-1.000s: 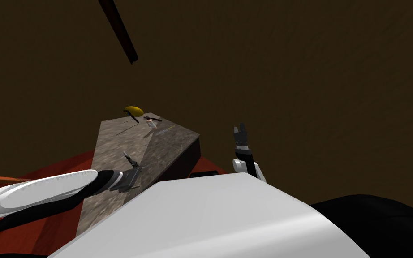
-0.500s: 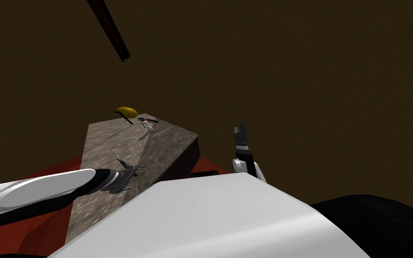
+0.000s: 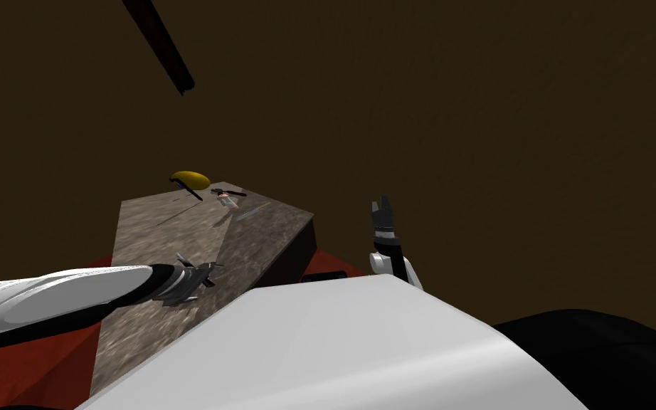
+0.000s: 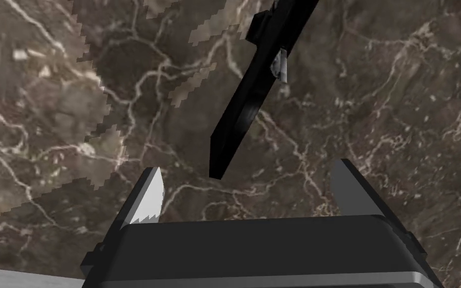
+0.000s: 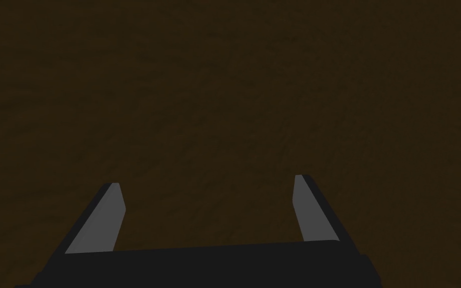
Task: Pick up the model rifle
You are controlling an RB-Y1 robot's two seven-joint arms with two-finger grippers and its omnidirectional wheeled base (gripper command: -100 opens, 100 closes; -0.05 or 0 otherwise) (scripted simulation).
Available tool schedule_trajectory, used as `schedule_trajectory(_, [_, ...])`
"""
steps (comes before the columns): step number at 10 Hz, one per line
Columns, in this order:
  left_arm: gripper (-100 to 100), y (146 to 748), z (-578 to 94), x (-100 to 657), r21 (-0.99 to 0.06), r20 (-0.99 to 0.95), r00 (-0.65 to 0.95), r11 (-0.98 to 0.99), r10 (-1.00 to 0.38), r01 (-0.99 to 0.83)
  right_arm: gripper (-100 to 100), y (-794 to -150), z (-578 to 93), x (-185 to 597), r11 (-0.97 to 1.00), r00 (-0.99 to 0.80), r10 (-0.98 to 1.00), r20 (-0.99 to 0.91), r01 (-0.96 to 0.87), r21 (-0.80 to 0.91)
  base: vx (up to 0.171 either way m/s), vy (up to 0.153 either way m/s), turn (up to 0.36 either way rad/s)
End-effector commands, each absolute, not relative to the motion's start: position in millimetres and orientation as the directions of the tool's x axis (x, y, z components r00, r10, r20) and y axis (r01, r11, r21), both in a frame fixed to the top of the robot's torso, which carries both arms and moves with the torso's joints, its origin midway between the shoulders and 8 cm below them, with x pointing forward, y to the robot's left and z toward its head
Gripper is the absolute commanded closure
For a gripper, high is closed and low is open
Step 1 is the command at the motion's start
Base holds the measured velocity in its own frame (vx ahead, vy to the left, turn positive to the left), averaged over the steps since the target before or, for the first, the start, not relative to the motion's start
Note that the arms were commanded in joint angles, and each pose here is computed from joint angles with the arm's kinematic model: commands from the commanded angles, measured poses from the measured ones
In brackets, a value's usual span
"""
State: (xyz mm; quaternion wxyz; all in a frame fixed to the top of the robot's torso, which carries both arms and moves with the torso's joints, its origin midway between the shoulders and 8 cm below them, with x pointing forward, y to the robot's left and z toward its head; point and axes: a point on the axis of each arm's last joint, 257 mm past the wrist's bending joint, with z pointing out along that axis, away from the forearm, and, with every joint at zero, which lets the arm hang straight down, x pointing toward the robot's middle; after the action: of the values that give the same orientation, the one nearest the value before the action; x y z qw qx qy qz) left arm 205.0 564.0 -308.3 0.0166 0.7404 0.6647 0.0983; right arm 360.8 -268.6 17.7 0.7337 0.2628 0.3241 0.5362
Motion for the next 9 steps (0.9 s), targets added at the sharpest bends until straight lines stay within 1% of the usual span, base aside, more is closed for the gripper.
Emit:
schedule_trajectory(1, [-100,570,-307,200,0.142,0.136,0.114,-0.133,0.984,0.981,0,-269,18,361,0.287,0.215,0.957,-0.194,-0.616,0.733,-0.001,0.019,0.004])
schedule_trajectory(2, [-100,585,-302,200,0.112,0.186,0.175,-0.198,0.967,0.974,0,-269,18,361,0.287,0.215,0.957,-0.194,-0.616,0.733,-0.003,0.021,-0.103])
schedule_trajectory(3, [-100,585,-302,201,0.113,0.186,0.176,-0.199,0.967,0.973,0,-269,18,361,0.287,0.215,0.957,-0.194,-0.617,0.733,-0.008,0.026,-0.07])
schedule_trajectory(4, [-100,598,-297,201,0.082,0.229,0.232,-0.257,0.945,0.963,0,-269,18,361,0.287,0.215,0.957,-0.194,-0.616,0.733,-0.019,0.04,-0.107])
schedule_trajectory(5, [-100,598,-297,201,0.082,0.229,0.232,-0.257,0.945,0.963,0,-269,18,361,0.287,0.215,0.957,-0.194,-0.617,0.733,-0.015,0.038,-0.053])
schedule_trajectory(9, [-100,632,-279,210,-0.013,0.331,0.389,-0.408,0.86,0.913,0,-269,18,361,0.287,0.215,0.957,-0.194,-0.616,0.733,-0.015,0.05,-0.092])
